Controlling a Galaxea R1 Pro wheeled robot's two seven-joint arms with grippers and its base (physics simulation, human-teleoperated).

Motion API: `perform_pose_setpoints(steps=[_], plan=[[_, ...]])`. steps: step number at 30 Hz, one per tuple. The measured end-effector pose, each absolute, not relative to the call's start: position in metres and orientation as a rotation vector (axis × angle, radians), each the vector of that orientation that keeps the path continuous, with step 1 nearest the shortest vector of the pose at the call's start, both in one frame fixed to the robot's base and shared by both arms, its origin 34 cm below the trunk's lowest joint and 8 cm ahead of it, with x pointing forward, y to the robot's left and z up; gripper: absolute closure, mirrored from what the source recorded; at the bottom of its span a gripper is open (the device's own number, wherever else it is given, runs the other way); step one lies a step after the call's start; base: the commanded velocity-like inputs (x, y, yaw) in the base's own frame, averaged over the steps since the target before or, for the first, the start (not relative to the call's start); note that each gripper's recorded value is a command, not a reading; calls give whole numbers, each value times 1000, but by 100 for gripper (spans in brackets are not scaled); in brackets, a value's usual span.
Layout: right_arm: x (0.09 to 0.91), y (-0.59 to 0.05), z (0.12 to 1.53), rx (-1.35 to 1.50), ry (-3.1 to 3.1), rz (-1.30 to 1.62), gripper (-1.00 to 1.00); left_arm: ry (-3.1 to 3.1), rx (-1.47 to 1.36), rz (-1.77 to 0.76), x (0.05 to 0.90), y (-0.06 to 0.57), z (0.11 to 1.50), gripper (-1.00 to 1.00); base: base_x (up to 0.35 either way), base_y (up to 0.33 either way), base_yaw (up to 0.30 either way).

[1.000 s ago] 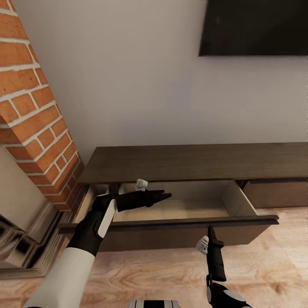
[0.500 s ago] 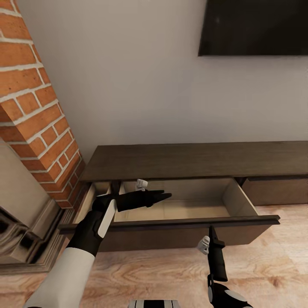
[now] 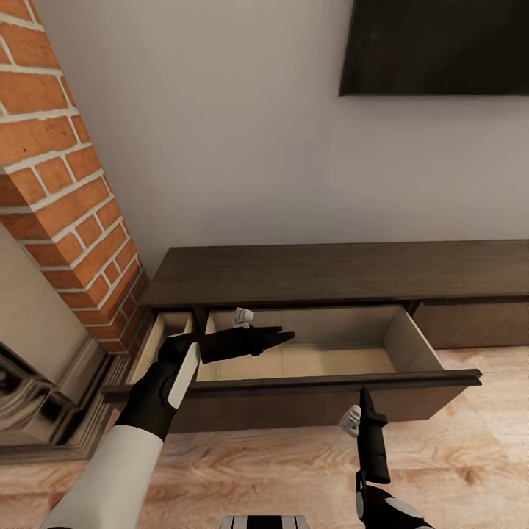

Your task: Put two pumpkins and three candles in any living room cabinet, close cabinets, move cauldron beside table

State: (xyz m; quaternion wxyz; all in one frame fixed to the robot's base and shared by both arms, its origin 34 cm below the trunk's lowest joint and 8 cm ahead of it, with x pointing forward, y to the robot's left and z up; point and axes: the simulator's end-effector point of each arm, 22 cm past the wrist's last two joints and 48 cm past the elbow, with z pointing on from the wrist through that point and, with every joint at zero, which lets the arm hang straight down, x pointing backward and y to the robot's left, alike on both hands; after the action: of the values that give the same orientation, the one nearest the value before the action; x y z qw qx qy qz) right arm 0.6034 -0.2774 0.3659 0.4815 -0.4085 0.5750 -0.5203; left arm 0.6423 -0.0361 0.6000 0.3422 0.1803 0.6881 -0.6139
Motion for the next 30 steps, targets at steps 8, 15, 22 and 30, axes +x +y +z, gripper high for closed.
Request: perform_pose_setpoints(steps=[8,15,22,30], plan=[[603,-277,366,-994,1404,-1270,100,1790,469,-1597,642,-36,600,-100,-1,0,0],[603,-277,366,-993,1404,-1269,100,1790,468,-1597,642,-36,600,-100,0,0,0],[603,-277,366,-999,1400,-1273,100,1790,469,-1597,642,-36,600,-100,0,0,0],[604,-233,355,-1072,1387,-1168,-100,1790,469,-1596,642,-36,600,-100,0,0,0]])
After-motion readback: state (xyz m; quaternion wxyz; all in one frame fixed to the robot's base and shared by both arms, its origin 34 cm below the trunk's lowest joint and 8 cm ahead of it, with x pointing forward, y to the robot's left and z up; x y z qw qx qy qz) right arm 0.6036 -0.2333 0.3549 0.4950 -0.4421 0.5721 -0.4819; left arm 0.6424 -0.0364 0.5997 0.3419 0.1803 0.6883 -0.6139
